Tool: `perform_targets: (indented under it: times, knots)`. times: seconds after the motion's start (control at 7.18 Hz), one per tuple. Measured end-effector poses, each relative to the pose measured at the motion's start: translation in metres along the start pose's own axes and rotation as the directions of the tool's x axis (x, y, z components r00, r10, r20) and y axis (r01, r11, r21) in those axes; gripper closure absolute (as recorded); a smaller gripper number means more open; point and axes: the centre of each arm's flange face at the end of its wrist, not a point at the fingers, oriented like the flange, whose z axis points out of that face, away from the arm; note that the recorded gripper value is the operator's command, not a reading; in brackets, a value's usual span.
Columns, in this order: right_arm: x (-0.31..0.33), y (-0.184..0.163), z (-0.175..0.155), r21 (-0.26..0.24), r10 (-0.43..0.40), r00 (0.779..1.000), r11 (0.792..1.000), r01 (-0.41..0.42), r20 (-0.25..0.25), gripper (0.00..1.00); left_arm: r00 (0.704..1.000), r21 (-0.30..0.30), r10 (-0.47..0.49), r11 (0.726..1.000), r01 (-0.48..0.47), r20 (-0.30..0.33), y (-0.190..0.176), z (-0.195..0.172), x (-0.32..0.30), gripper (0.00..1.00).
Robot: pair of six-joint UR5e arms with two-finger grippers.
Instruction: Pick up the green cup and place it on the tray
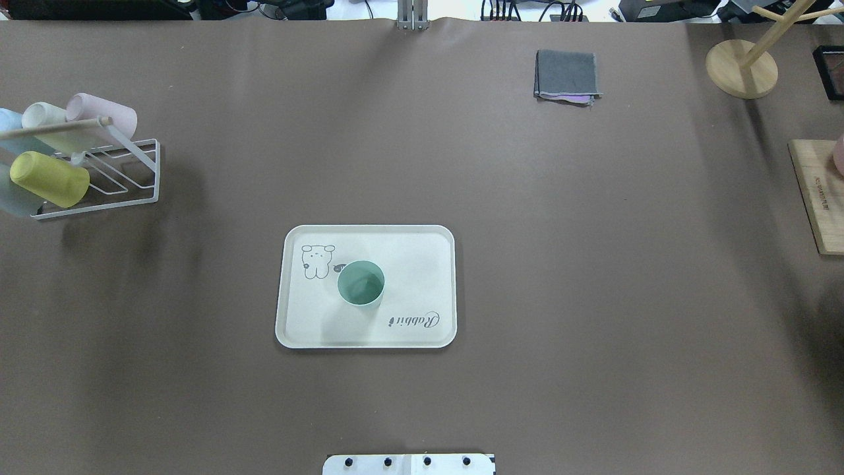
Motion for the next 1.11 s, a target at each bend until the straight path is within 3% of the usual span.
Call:
perform_targets:
  times: [0.56,1.11]
  knots:
    - [0.001,0.0,0.001,-0.003,0.001,1.0,1.0,-0.001,0.003,0.01,1.0,-0.006,-0.002,1.0,0.002,0.008,0.065,0.006,-0.016,0.02]
    - [0.001,0.0,0.003,-0.007,0.007,1.0,1.0,-0.007,0.014,0.0,1.0,-0.004,-0.005,1.0,0.005,0.009,0.07,0.004,-0.015,0.02]
